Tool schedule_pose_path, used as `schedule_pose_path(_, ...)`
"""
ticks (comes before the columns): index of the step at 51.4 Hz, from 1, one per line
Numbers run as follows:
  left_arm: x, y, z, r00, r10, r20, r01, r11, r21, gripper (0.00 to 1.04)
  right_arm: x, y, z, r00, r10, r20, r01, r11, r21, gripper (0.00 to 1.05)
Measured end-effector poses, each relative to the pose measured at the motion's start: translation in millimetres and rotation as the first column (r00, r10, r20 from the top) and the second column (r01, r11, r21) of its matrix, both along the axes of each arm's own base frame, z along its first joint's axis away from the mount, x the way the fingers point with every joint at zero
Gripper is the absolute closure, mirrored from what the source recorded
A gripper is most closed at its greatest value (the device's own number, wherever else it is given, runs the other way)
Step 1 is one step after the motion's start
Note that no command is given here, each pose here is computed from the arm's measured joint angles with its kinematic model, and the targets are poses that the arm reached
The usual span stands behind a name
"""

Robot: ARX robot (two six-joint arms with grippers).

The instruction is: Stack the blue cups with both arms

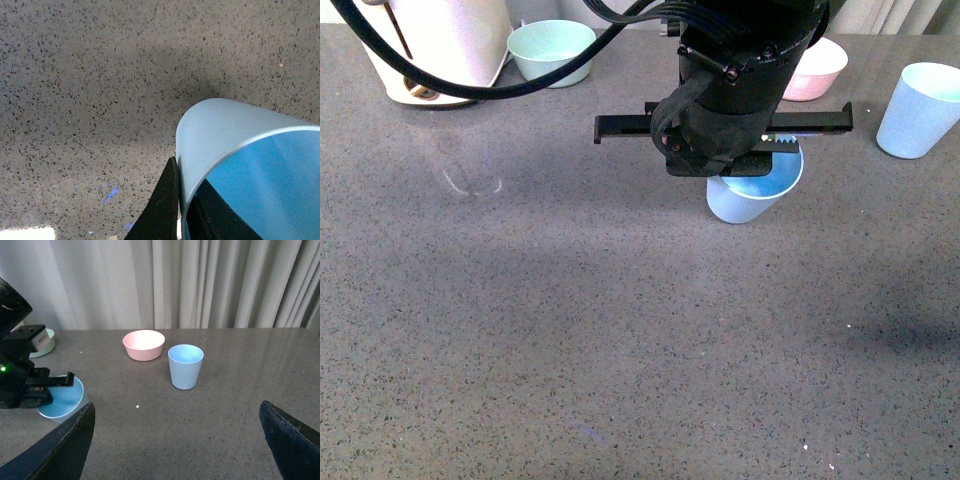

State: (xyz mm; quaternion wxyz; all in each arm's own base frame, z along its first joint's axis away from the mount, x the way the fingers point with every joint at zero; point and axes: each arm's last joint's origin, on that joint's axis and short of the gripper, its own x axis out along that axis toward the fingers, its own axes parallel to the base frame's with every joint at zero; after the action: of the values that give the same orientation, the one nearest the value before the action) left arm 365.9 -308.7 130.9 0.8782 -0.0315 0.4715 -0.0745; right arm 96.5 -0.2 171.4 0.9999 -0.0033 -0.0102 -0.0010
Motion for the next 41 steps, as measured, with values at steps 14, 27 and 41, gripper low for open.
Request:
schedule_pose_path(14,2.9,-2.5,2.8,1.0,0.011,0.01,-0.011,1.0,-0.009,0.94,0.0,0.0,0.0,1.0,0.0,0.0,0.0,1.0,0.0,0.09)
schedule_pose_path(27,4.9,-4.4,6.4,1.0,0.009,0.018,-0.009,1.0,-0.021,0.51,0.0,0.0,0.0,1.0,0.0,0.0,0.0,1.0,0.0,0.09)
schedule_pose_path(41,3.6,-1.9,15.2,0.998,0.016,0.063,-0.014,0.999,-0.029,0.07,0.0,0.0,0.0,1.0,0.0,0.0,0.0,1.0,0.0,0.09)
